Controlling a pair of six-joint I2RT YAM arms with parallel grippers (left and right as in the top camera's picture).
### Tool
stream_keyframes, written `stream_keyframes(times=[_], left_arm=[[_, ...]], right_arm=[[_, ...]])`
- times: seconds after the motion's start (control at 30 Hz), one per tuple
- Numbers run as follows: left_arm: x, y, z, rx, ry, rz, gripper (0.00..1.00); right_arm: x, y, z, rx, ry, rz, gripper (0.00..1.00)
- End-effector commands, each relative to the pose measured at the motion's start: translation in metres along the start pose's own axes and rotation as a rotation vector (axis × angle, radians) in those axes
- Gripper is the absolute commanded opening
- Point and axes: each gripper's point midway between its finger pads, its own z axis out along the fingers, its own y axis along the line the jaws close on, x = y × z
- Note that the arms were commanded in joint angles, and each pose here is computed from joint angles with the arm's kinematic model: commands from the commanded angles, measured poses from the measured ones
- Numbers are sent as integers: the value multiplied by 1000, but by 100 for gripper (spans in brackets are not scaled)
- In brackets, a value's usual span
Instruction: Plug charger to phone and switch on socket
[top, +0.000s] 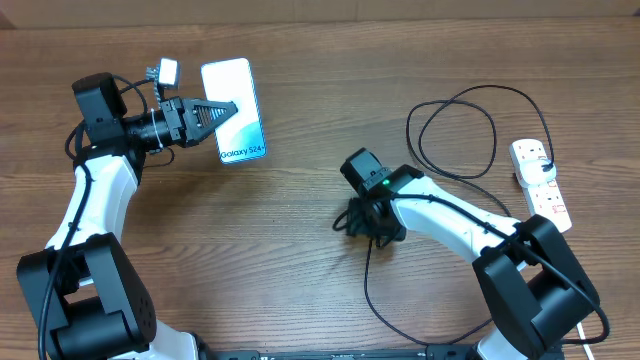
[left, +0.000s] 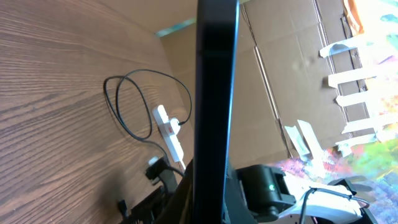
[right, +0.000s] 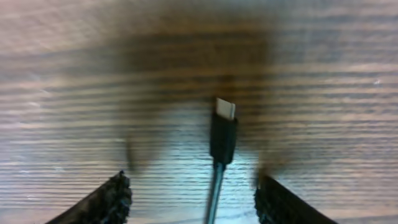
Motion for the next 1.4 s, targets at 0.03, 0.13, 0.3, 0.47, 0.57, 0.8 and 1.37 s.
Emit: stream_keyframes(times=[0.03, 0.13, 0.3, 0.47, 0.57, 0.8, 1.37], left_arm=[[2, -10, 0, 37, 22, 44, 4], [3, -10, 0, 37, 22, 44, 4], [3, -10, 0, 37, 23, 43, 4], [3, -10, 0, 38, 23, 44, 4], [3, -11, 0, 41, 25, 44, 4], [6, -17, 0, 74, 45, 46, 4], [11, -23, 28, 72, 98, 3, 4]], right_arm=[[14, 0, 13, -43, 41, -58, 62], [12, -3, 13, -39, 43, -49, 53], [8, -10, 16, -37, 43, -47, 22], [9, -10, 17, -55, 50, -39, 4], [11, 9, 14, -159, 74, -113, 4], [17, 114, -85, -824, 101, -399, 4], [18, 168, -187, -1211, -20, -524, 4]])
